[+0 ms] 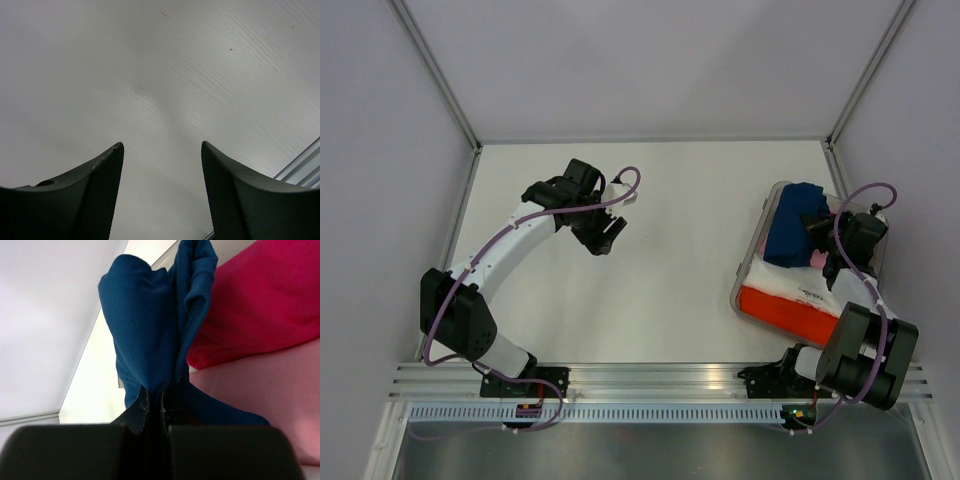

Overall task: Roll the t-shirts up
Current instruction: Place the rolled tshirt into the container

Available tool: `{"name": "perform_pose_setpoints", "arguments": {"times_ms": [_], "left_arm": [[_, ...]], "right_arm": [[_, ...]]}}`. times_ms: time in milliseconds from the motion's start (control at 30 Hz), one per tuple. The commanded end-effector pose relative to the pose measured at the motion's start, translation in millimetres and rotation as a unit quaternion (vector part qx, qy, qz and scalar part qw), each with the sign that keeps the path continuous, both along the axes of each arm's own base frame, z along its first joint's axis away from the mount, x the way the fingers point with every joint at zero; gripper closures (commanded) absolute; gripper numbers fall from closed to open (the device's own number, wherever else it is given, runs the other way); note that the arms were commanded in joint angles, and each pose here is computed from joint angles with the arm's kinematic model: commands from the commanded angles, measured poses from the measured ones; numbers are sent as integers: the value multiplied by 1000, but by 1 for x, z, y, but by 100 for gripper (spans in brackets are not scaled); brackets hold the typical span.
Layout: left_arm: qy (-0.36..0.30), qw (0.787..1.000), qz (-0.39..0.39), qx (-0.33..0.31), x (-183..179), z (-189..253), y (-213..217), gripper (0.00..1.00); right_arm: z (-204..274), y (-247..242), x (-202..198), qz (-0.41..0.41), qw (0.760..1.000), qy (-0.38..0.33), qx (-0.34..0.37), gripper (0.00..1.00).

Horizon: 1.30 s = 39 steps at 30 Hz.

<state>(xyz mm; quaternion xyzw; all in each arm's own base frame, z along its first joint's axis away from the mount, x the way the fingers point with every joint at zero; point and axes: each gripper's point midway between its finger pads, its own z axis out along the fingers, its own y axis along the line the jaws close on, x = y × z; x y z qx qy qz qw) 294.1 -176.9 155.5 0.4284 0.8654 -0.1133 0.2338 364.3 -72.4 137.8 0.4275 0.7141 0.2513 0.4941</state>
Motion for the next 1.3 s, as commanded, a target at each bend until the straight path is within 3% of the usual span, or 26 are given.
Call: {"name": "perform_pose_setpoints", "arguments": {"times_ms": [0, 400, 633, 800, 833, 933, 1100, 1267], "left_arm": [[-7, 1000, 1, -3, 4, 3, 0, 31], [-14, 1000, -1, -3, 8, 7, -1, 31], [-13, 1000, 0, -3, 7, 7, -1, 31], [-11, 1000, 0, -3, 7, 6, -1, 31], [-12, 1000, -1, -3, 7, 6, -1, 31], [-11, 1000, -1, -4, 7, 6, -1, 31], [-9, 1000, -3, -5, 7, 5, -2, 31], [-8, 1000, -4, -3, 8, 3, -2, 31]], "right_arm": [[25, 1, 17, 11, 998, -64, 5, 100], [-10, 11, 23, 4, 995, -50, 86, 100], [-41, 11, 14, -4, 997, -10, 71, 99], [-57, 4, 11, 5, 998, 44, 32, 85], [-58, 2, 10, 13, 998, 53, 12, 75], [-51, -5, 8, 17, 996, 83, -21, 61], [-36, -28, -4, 9, 984, 141, -108, 52], [-35, -24, -16, 29, 979, 161, -120, 51]]}}
